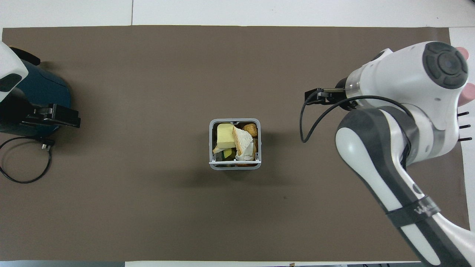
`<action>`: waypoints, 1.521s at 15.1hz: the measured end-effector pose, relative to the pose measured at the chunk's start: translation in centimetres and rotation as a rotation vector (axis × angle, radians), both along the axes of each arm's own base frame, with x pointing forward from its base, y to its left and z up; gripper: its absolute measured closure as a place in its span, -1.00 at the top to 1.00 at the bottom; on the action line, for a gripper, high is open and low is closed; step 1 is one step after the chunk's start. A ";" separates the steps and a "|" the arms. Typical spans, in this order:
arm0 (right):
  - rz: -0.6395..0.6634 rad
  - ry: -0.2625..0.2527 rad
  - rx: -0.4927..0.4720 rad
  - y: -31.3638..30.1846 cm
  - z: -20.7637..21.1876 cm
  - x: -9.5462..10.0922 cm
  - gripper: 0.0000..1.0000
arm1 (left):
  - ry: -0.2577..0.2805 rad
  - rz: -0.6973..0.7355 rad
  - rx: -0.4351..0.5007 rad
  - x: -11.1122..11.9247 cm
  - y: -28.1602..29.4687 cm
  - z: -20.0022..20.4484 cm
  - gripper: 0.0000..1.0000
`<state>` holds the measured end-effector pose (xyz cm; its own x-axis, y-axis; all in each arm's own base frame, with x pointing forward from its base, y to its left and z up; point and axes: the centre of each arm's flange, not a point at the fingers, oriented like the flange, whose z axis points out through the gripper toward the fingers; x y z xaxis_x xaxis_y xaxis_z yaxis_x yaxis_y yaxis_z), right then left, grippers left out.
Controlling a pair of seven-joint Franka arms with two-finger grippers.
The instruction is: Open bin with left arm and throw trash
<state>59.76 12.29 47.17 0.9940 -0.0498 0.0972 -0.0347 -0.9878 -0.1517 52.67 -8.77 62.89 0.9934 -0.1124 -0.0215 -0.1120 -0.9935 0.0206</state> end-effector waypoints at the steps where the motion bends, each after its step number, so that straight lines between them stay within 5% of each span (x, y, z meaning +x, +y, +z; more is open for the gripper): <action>1: 0.000 -0.006 -0.016 -2.2 -0.1 0.4 1.00 | 0.000 0.000 0.000 0.0 0.0 0.0 1.00; 7: 0.015 -0.035 -0.149 -7.5 1.7 0.6 1.00 | 0.005 0.001 0.001 0.0 0.1 -0.2 1.00; 17: 0.019 0.114 -0.174 -7.8 11.6 -4.0 1.00 | 0.010 0.002 0.002 0.0 0.2 -0.4 1.00; 23: 0.015 0.120 -0.175 -8.0 12.2 -4.5 1.00 | 0.007 -0.002 0.018 -0.1 0.2 -0.3 1.00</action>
